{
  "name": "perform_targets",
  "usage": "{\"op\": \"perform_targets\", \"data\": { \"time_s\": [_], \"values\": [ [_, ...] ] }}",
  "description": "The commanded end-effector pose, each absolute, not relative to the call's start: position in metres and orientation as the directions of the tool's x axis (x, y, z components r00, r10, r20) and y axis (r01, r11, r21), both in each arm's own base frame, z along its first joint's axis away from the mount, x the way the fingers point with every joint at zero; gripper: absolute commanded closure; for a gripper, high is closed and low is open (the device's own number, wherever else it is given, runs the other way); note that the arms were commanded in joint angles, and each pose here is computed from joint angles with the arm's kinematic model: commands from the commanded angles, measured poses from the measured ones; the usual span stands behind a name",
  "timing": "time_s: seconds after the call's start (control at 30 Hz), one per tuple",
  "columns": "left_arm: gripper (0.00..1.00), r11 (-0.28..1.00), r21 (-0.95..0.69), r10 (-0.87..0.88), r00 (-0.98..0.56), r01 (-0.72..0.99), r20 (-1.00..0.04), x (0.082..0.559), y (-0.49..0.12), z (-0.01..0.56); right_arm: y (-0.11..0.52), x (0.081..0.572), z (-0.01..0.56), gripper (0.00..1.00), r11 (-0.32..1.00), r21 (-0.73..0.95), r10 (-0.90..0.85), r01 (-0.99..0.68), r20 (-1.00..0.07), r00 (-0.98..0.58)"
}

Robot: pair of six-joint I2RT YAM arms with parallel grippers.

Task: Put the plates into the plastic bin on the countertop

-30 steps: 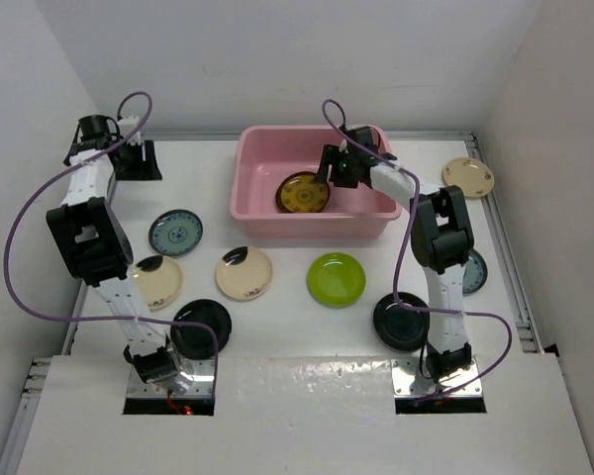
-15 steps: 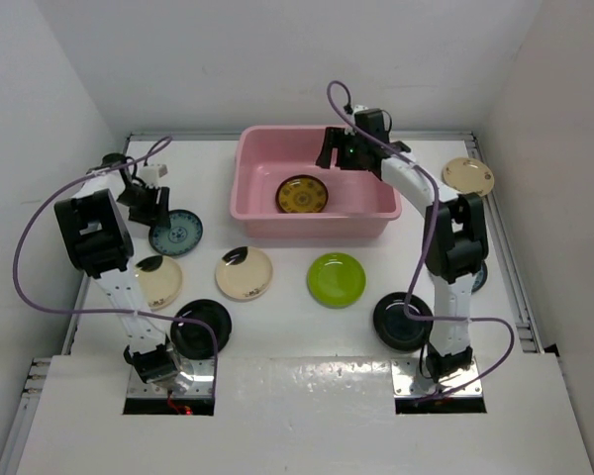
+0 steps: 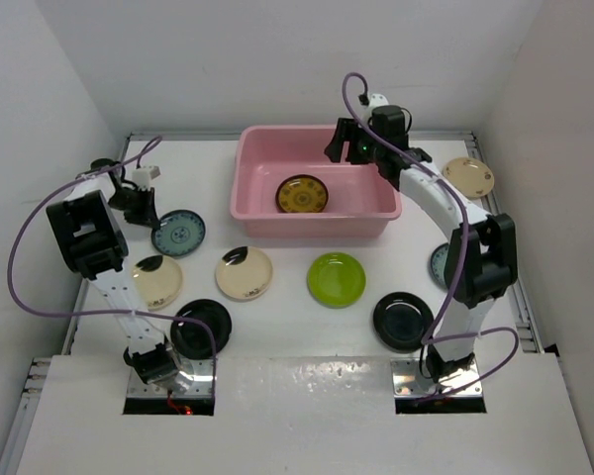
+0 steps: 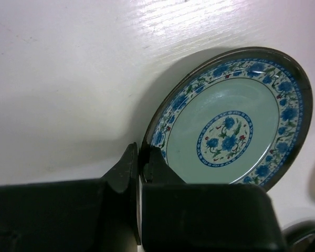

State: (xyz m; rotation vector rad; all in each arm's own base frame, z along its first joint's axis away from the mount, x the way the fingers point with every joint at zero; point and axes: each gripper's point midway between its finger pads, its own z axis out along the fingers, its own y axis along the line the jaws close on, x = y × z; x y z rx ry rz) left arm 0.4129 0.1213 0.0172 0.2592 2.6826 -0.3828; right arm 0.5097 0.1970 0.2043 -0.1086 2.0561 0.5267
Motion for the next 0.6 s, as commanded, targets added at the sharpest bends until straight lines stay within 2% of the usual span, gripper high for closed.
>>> {"op": "perform_targets", "data": {
  "time_s": [0.0, 0.17, 0.27, 0.57],
  "values": [
    [1.00, 0.925, -0.334, 0.059, -0.937, 0.181, -0.344, 0.398, 0.113, -0.010, 0.189, 0.505, 0.235, 0.25, 0.905, 0.307, 0.157, -0.295, -0.885, -0.439],
    [1.00, 0.906, -0.374, -0.047, -0.833, 0.197, -0.551, 0.457, 0.119, 0.071, 0.172, 0.489, 0.237, 0.25, 0.916, 0.303, 0.170, -0.264, -0.887, -0.429],
    [1.00, 0.908, -0.360, -0.070, -0.772, 0.213, -0.632, 0.479, 0.122, 0.113, 0.160, 0.478, 0.235, 0.27, 0.919, 0.319, 0.199, -0.231, -0.883, -0.426],
    [1.00, 0.918, -0.299, -0.031, -0.705, 0.260, -0.709, 0.500, 0.104, 0.162, 0.133, 0.454, 0.231, 0.28, 0.926, 0.343, 0.255, -0.160, -0.878, -0.405]
  ]
}}
